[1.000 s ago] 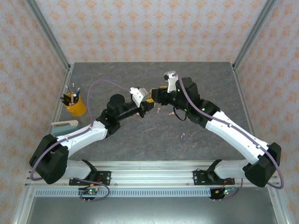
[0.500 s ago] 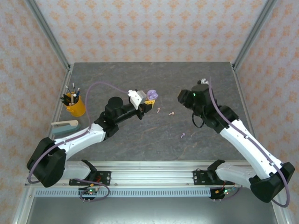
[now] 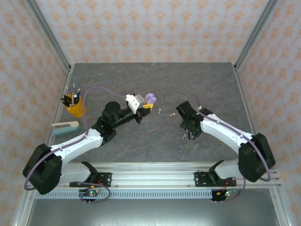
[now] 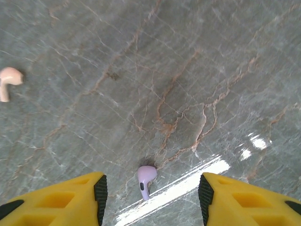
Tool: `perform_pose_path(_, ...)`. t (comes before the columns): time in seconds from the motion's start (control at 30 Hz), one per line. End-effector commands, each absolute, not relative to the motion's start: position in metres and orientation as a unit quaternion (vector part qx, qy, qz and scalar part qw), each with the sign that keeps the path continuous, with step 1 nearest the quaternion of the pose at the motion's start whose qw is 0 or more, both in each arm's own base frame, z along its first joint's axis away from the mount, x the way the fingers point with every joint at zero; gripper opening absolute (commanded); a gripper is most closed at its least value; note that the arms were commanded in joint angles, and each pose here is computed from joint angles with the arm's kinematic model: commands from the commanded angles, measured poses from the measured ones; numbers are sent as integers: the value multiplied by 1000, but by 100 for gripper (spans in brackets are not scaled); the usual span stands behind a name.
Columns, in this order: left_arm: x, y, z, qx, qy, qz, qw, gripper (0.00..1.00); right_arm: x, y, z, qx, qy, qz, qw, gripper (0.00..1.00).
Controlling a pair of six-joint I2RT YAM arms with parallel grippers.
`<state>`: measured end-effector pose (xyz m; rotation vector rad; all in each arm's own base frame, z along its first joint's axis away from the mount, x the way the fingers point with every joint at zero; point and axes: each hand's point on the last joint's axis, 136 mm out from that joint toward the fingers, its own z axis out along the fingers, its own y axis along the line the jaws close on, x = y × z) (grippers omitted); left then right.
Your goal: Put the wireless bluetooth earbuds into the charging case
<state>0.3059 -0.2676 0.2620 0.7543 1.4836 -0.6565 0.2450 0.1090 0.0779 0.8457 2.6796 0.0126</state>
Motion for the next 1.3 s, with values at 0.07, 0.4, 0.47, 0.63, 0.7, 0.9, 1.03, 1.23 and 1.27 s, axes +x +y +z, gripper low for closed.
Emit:
perform_pose_path(0.07, 303, -264, 275, 318, 626, -284, 652, 0, 241, 118, 57, 315, 941, 5, 125, 55)
perform_pose_path(0.4, 304, -265, 274, 317, 626, -285, 653, 0, 236, 128, 30, 306, 948, 1, 90, 52)
perform_pose_path(0.47, 305, -265, 273, 317, 626, -286, 653, 0, 234, 129, 25, 304, 949, 0, 84, 51)
perform_pose_path(0.63, 305, -264, 272, 316, 628, -284, 652, 0, 233, 130, 17, 301, 951, -3, 75, 49)
perform_pose_path(0.7, 305, -264, 272, 315, 627, -284, 653, 0, 232, 131, 15, 300, 951, -4, 73, 48)
perform_pose_path(0.9, 306, -265, 271, 315, 629, -283, 652, 0, 232, 131, 10, 298, 952, -6, 71, 45)
perform_pose_path(1.03, 307, -265, 269, 315, 630, -282, 651, 0, 231, 129, 8, 296, 952, -10, 71, 41)
perform_pose_path(1.23, 307, -265, 268, 314, 632, -282, 650, 0, 230, 128, 6, 296, 953, -12, 70, 34)
perform_pose_path(1.27, 308, -265, 269, 314, 631, -282, 650, 0, 230, 128, 6, 295, 953, -12, 71, 34)
